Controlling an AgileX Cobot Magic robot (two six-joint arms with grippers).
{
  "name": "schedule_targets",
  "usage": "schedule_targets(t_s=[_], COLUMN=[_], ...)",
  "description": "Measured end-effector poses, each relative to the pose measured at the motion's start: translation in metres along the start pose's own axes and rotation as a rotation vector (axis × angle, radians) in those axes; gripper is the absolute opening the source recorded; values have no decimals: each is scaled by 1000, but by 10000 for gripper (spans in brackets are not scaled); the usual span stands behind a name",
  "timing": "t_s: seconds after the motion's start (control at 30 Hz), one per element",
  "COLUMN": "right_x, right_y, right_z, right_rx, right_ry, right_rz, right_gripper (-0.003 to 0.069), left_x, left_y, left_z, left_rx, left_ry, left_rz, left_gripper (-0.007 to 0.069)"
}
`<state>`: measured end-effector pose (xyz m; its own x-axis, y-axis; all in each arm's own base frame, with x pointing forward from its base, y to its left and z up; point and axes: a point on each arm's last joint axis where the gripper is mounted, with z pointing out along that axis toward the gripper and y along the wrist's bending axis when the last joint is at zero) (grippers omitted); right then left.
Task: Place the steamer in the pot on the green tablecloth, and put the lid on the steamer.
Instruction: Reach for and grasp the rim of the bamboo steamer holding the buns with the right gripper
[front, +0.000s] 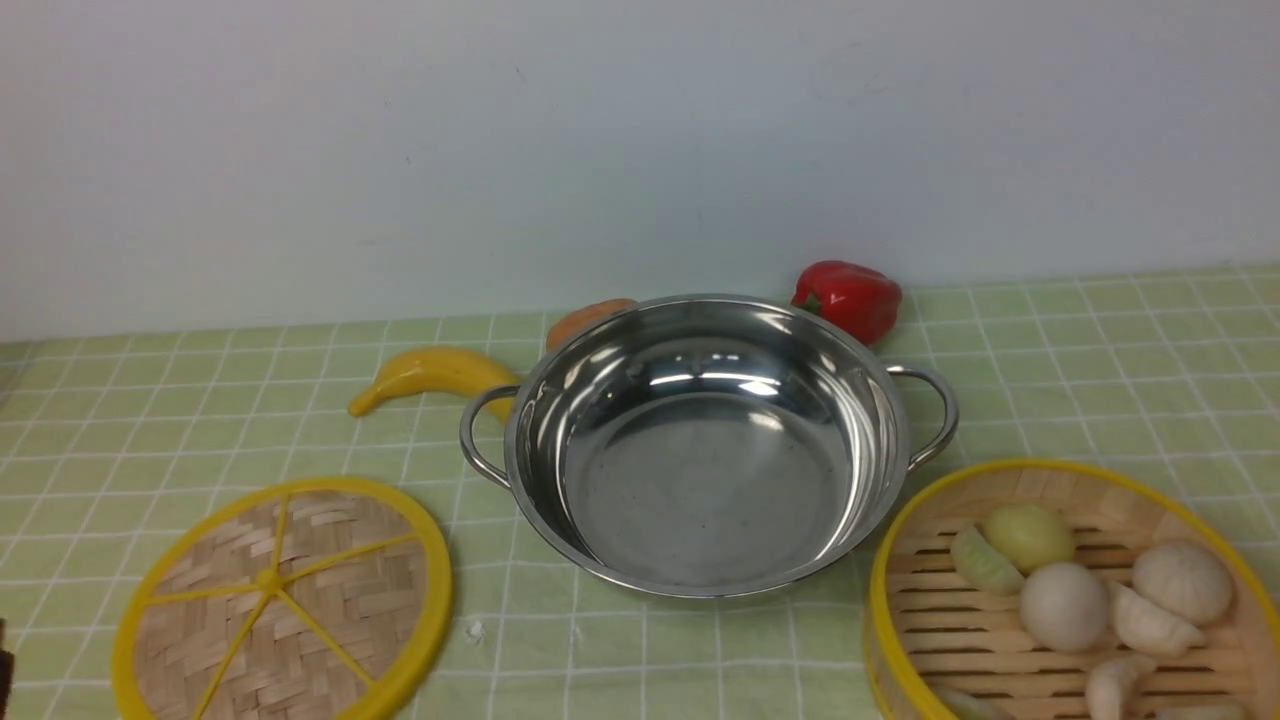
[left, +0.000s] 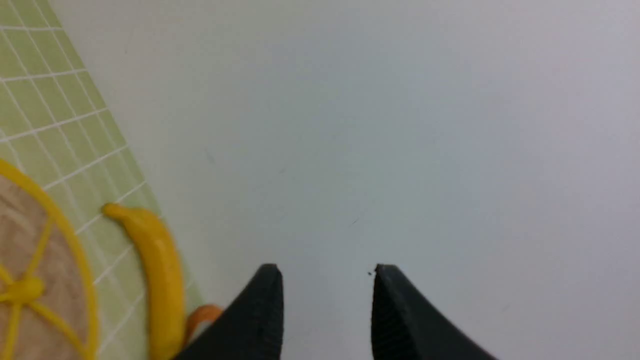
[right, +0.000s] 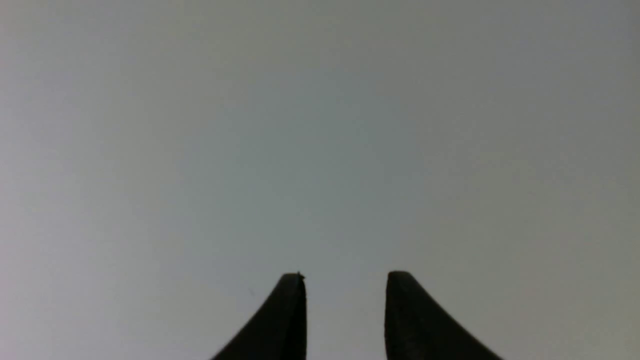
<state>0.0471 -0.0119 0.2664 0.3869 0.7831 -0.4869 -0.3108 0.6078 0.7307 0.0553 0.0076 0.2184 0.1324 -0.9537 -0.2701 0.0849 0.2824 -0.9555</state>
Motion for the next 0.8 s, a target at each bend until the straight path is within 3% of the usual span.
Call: schedule_targets(t_s=[0.03, 0.07, 0.1, 0.17, 0.27, 0.3, 0.4, 0.47, 0.5, 0.53, 0.57, 0.6, 0.63, 0.67, 0.7, 0.73, 0.8], right_x=[-2, -17, -19, -47, -87, -89, -115, -125, -126, -125, -123, -121, -109, -98, -96, -77, -42], right_y=[1, 16, 18, 47, 96, 99, 138, 159, 168, 168, 177, 178, 176, 172, 171, 158, 129], right_z=[0, 1, 1, 1, 4, 4, 22, 43, 56, 60, 82, 88, 111, 125, 127, 143, 160], right_rx=[-10, -108, -121, -284, -423, -425, -398, -335, -298, -284, -236, -222, -168, -133, -126, -69, 37], right_ry=[-13, -131, -147, -336, -553, -561, -622, -575, -520, -486, -365, -321, -121, 21, 50, 265, 618], right_rz=[9, 36, 41, 55, -53, -63, -262, -426, -508, -526, -628, -653, -730, -752, -757, -774, -773], right_gripper=[243, 243, 243, 243, 243, 243, 243, 243, 243, 243, 243, 243, 243, 243, 243, 243, 243], left_x=[-1, -12, -12, -32, -61, -62, -78, -79, -77, -76, -71, -69, -60, -55, -54, -47, -35], left_y=[0, -16, -18, -51, -104, -104, -148, -177, -188, -190, -200, -202, -204, -201, -199, -186, -154], left_z=[0, -2, -2, -9, -26, -26, -35, -33, -28, -26, -14, -10, 10, 25, 28, 47, 73], left_rx=[1, 60, 66, 191, 384, 383, 490, 516, 509, 512, 485, 471, 412, 353, 337, 230, 20], left_ry=[-6, -88, -89, -224, -417, -426, -604, -693, -710, -707, -688, -675, -565, -461, -434, -254, 76], left_rz=[-7, -113, -123, -222, -173, -171, 119, 467, 641, 663, 899, 969, 1169, 1275, 1280, 1352, 1361], left_gripper=[243, 239, 239, 230, 221, 221, 221, 221, 221, 221, 221, 221, 221, 222, 222, 222, 222])
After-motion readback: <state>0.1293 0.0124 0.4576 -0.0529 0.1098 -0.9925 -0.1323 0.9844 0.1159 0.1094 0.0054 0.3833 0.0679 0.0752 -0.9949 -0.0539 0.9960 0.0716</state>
